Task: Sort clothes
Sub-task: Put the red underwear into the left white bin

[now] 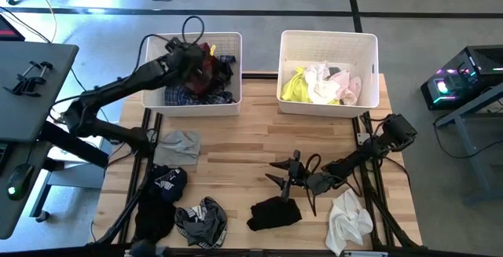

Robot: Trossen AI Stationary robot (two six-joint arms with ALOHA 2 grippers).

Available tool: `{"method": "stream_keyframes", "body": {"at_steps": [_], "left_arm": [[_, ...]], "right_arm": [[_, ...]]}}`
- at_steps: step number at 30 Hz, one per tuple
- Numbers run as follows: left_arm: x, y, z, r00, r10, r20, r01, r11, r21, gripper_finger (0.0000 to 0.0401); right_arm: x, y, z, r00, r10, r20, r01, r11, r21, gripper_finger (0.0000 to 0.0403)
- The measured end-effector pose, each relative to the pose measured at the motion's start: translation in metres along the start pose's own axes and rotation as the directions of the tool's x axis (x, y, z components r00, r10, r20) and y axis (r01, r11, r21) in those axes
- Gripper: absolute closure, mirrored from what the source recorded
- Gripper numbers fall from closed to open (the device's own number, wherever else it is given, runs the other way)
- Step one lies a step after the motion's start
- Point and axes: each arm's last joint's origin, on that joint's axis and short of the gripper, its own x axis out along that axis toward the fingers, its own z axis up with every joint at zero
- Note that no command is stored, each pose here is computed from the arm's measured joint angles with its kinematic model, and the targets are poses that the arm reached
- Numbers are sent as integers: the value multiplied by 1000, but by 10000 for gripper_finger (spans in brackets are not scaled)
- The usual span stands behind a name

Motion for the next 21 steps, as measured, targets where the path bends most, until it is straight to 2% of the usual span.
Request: {"method": "stream_keyframes", "body": {"at_steps": [6,10,21], "left_arm": [[44,-18,-8,988,-90,-123,90,996,-2,401],[66,-34,-15,970,-107,-217,116,993,28,400],[93,-53,-23,947,-145,-288,163,986,39,390]], "right_arm": [[0,0,0,1000,-1,-3,1,1000,-2,218],[0,0,0,1000,0,-4,0,1000,-3,218],[0,-1,-3,1000,2,-27,-2,1000,21,218]]}}
